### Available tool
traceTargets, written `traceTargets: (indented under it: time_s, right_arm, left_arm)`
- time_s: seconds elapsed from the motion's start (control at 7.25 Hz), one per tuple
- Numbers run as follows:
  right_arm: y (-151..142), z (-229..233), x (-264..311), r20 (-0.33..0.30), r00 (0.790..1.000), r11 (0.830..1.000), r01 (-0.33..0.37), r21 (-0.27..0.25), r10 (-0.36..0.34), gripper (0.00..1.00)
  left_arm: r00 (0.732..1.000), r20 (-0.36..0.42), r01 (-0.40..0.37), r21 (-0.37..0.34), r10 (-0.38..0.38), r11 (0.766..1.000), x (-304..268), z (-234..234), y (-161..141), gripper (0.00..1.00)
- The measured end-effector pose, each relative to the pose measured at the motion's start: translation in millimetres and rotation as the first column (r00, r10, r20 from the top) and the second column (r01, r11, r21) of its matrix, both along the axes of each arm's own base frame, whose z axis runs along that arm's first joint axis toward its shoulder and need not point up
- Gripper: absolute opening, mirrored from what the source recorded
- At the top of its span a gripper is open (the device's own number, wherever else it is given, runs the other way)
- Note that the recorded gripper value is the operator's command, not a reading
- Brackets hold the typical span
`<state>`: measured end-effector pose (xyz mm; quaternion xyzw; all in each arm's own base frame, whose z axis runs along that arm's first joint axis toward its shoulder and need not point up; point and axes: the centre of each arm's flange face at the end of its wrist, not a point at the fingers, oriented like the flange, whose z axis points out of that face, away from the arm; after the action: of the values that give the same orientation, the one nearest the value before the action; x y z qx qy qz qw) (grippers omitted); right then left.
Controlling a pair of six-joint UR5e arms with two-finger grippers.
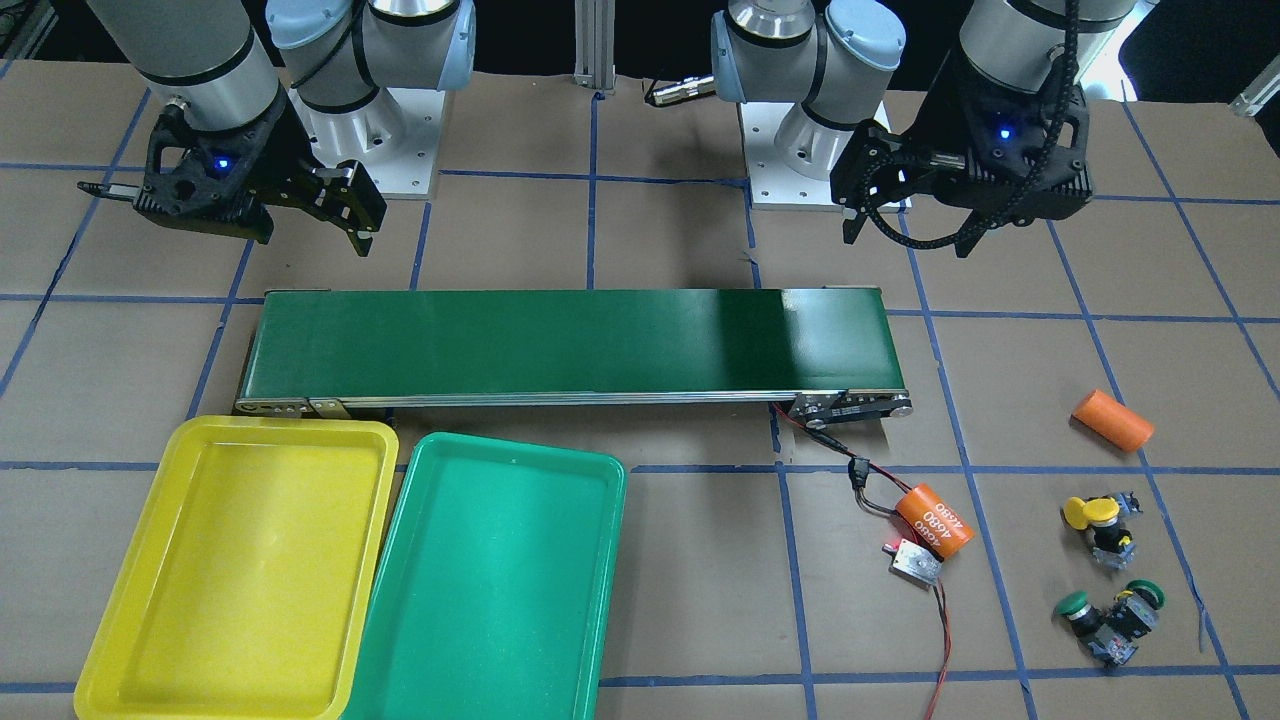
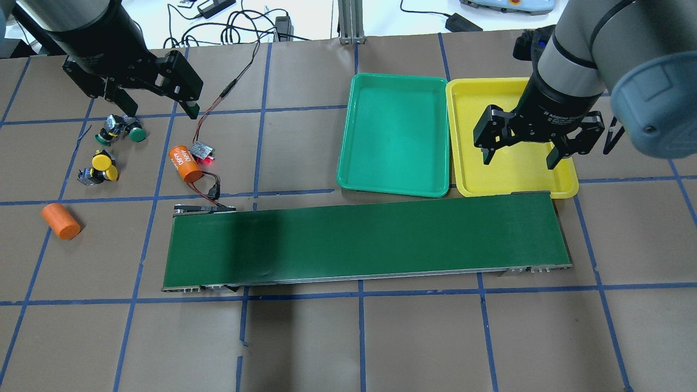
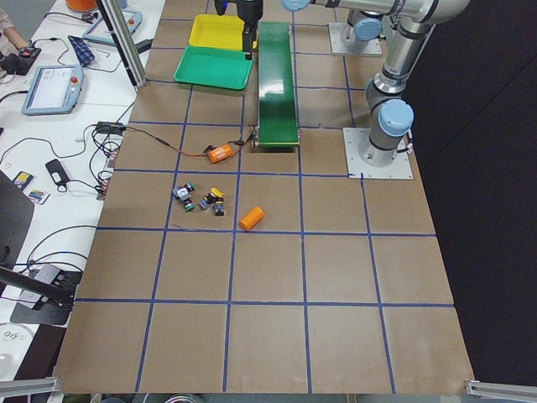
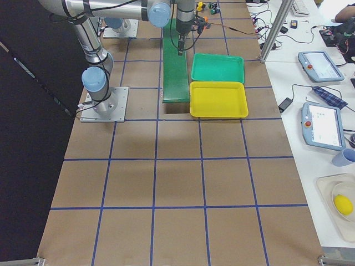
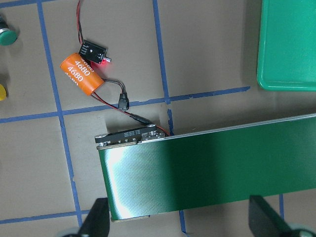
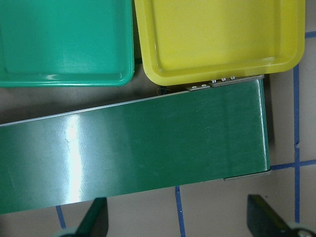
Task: Sort buttons by color to trays
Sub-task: 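Move the left gripper down toward the orange cylinder near the buttons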
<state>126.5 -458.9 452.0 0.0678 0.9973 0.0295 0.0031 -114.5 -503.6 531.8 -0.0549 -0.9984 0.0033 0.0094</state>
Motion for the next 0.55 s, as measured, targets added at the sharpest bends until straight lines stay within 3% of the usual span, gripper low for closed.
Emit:
traceTargets:
  time_s: [0.55]
  right_arm:
    - [0.1,-0.2,-0.5,0.0,1.0,1.0,0.0,-0.001,0.0,1.0]
  left_arm:
    - [0.998,0.001,-0.067,0.013,0.067,0.998,3.4,-16.3,-20.6,1.0]
